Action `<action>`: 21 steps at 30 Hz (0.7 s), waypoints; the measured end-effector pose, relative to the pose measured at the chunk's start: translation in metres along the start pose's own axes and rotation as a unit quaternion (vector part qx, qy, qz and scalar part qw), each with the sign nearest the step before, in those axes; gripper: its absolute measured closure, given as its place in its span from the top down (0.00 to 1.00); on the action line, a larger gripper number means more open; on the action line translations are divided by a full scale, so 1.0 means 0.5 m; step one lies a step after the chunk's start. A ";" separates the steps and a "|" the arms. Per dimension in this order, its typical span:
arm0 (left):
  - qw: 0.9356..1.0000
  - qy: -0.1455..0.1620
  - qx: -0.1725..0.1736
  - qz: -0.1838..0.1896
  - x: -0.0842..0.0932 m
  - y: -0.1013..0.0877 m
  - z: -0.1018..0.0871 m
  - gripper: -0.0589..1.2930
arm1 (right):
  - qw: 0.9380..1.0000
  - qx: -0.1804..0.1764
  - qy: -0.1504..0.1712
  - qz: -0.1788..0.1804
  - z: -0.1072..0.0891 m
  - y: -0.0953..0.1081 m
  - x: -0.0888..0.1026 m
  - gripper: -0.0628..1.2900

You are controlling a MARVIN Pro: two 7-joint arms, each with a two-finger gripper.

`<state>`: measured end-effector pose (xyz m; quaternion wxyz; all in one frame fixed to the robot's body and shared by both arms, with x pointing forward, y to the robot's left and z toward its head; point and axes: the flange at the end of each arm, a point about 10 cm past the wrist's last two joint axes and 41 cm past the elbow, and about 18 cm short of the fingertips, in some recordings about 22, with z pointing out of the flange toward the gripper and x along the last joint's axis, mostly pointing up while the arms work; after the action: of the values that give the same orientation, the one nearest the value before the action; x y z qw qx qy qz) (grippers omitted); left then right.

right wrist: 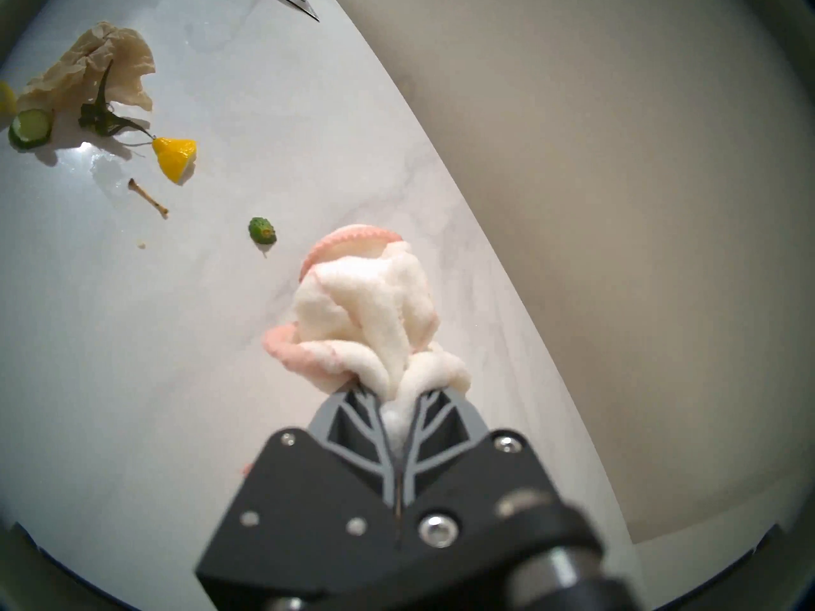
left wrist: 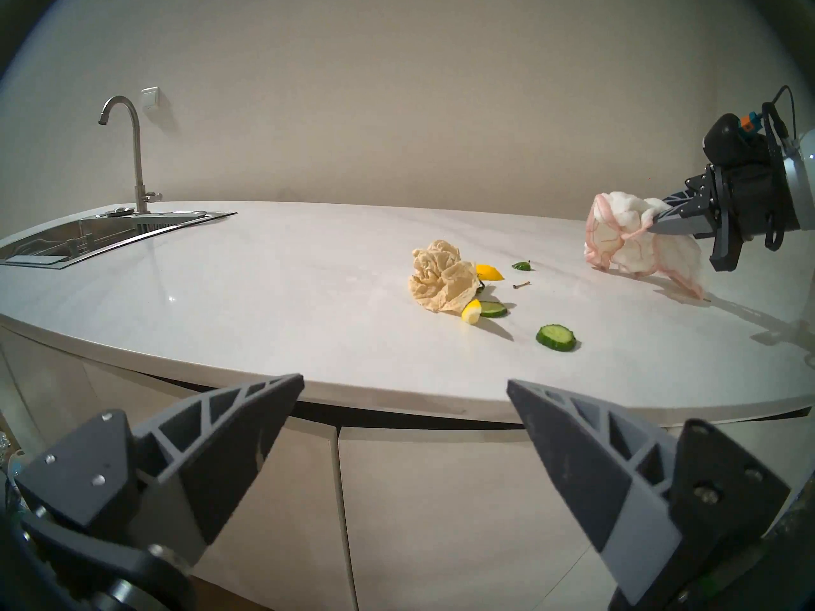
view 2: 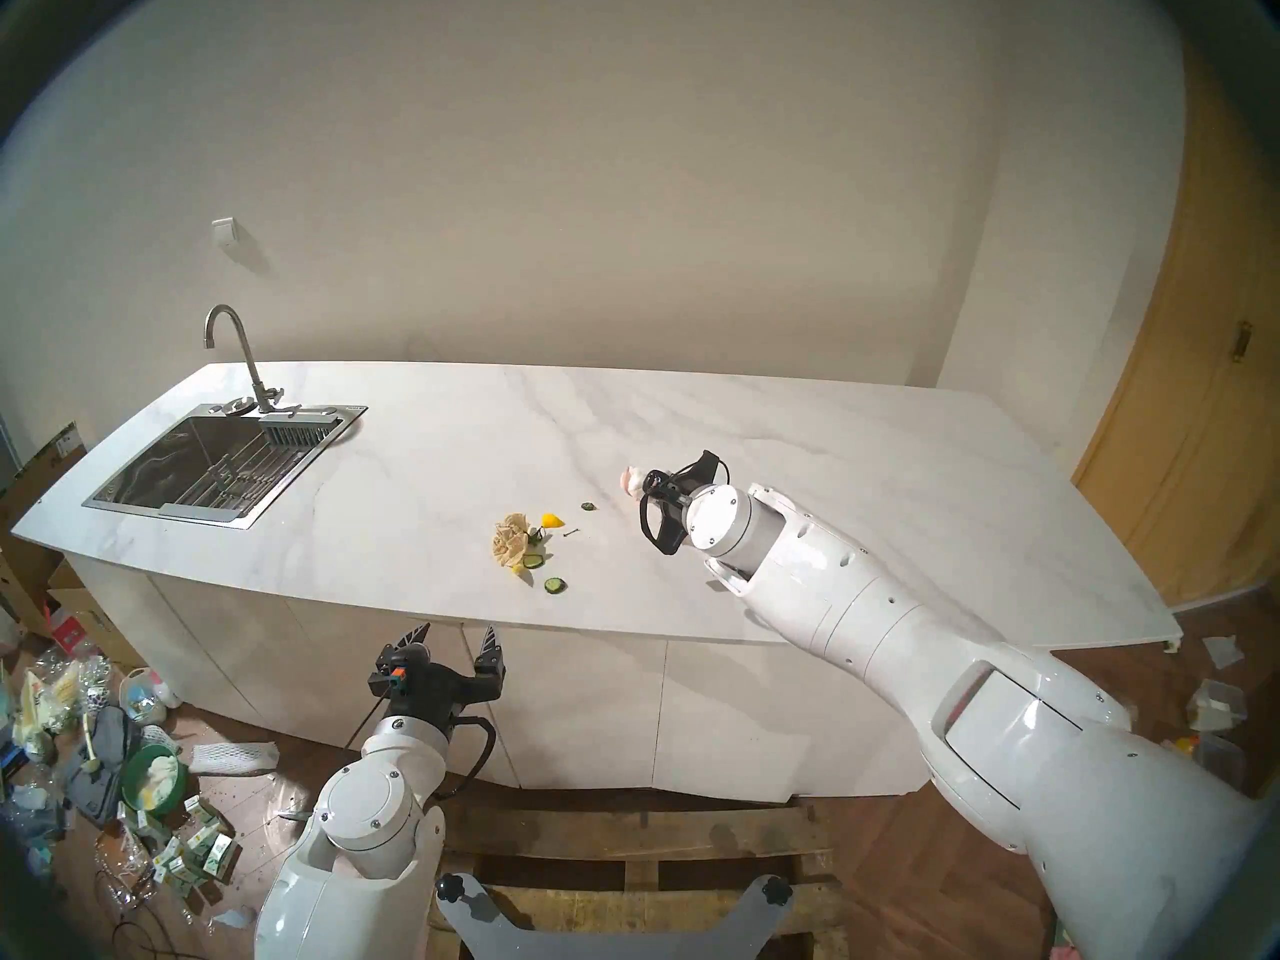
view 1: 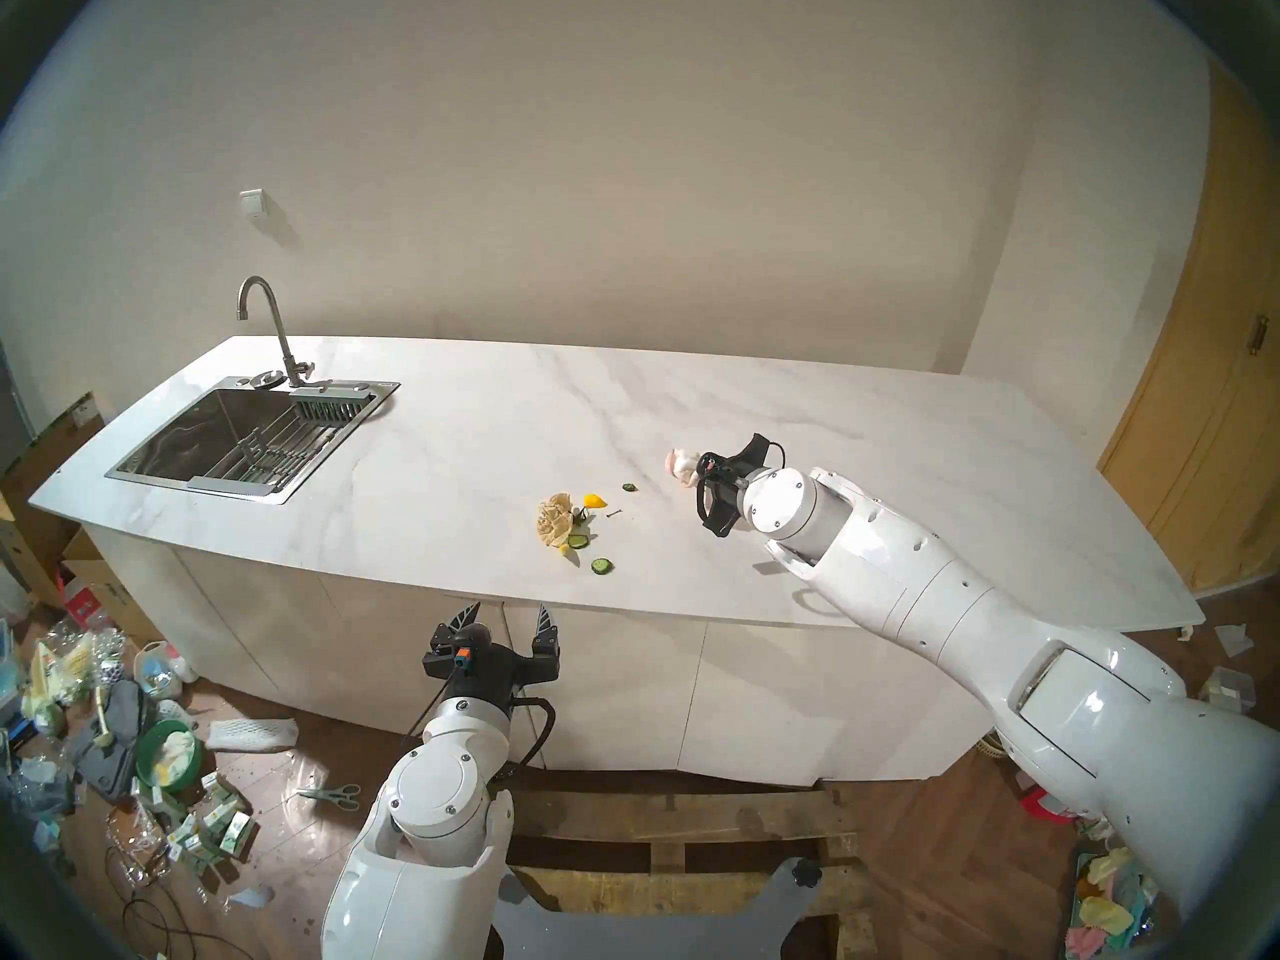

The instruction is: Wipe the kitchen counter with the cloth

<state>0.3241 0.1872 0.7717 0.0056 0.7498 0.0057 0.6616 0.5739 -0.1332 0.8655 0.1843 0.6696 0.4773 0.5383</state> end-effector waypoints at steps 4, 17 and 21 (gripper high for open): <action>1.000 -0.001 0.000 0.000 -0.001 0.000 0.000 0.97 | 1.000 0.006 0.006 -0.008 0.010 -0.024 0.039 0.03; 1.000 -0.001 0.000 0.000 -0.003 0.000 0.001 0.97 | 1.000 0.019 0.008 -0.020 0.049 -0.069 0.142 0.03; 1.000 -0.002 0.000 0.000 -0.003 0.000 0.001 0.97 | 1.000 0.025 -0.001 -0.019 0.064 -0.080 0.153 0.03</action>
<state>0.3243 0.1872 0.7703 0.0052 0.7508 0.0059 0.6604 0.5823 -0.0415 0.8652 0.1785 0.6657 0.5027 0.5219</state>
